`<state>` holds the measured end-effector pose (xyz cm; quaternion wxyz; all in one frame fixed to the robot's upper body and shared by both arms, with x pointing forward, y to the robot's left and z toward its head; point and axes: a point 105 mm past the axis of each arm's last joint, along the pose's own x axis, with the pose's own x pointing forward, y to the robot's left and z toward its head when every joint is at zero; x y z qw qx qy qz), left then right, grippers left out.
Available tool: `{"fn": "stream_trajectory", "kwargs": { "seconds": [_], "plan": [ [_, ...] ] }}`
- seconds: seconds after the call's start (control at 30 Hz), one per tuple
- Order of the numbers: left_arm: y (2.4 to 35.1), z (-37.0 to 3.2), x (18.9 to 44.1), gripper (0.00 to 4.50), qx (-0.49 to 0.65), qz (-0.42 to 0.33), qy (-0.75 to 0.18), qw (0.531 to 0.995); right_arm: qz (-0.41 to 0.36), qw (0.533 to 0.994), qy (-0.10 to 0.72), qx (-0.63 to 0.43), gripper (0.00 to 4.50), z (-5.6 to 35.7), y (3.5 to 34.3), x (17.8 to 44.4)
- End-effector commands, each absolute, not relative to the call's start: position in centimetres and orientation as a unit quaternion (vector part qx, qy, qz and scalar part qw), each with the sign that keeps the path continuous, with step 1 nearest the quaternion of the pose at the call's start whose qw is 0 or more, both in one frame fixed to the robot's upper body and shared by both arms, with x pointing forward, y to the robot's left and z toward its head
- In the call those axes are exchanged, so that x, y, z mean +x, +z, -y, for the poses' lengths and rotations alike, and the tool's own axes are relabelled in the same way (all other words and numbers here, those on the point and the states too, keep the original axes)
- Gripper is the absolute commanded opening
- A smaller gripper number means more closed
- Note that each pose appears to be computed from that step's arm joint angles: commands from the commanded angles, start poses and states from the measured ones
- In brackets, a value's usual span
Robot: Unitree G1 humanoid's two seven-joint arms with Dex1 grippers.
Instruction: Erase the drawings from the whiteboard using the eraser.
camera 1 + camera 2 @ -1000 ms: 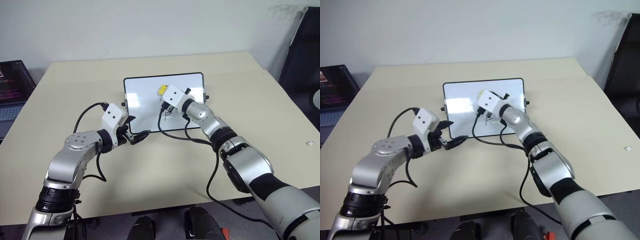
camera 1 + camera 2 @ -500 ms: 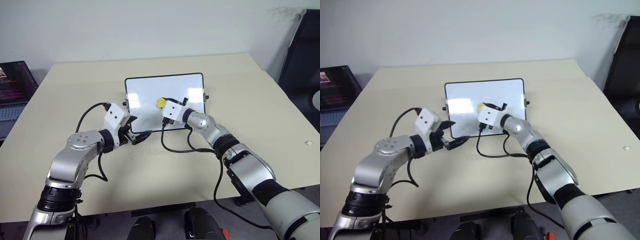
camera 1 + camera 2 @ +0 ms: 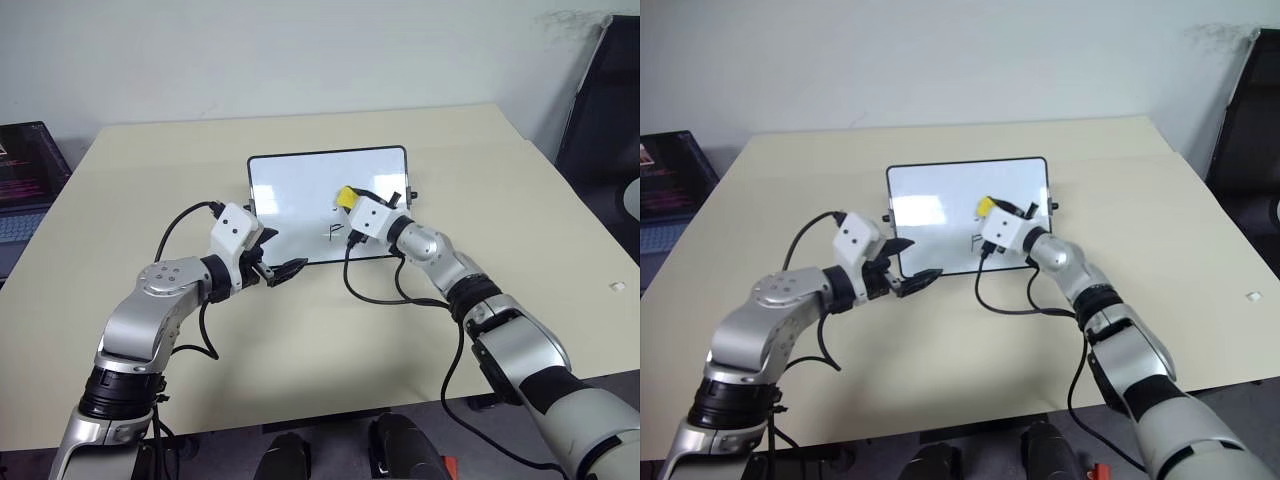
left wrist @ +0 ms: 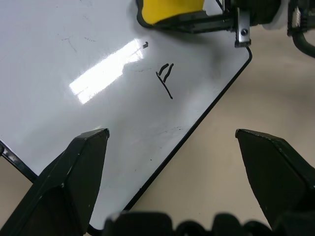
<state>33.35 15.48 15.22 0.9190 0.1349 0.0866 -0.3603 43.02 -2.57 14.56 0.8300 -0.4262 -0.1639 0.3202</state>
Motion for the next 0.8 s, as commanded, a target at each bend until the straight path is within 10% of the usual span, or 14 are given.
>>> {"fn": "stream_trajectory", "kwargs": {
  "seconds": [0.03,0.8],
  "plan": [
    [16.2,-14.8,33.3,4.5,0.142,-0.069,-0.369,0.916,0.128,0.813,0.356,-0.442,1.27,1.5,11.9,42.2],
    [15.7,-15.1,33.5,4.5,0.139,-0.071,-0.367,0.917,0.071,0.886,0.255,-0.381,1.27,6.5,13.7,44.7]
  ]
}}
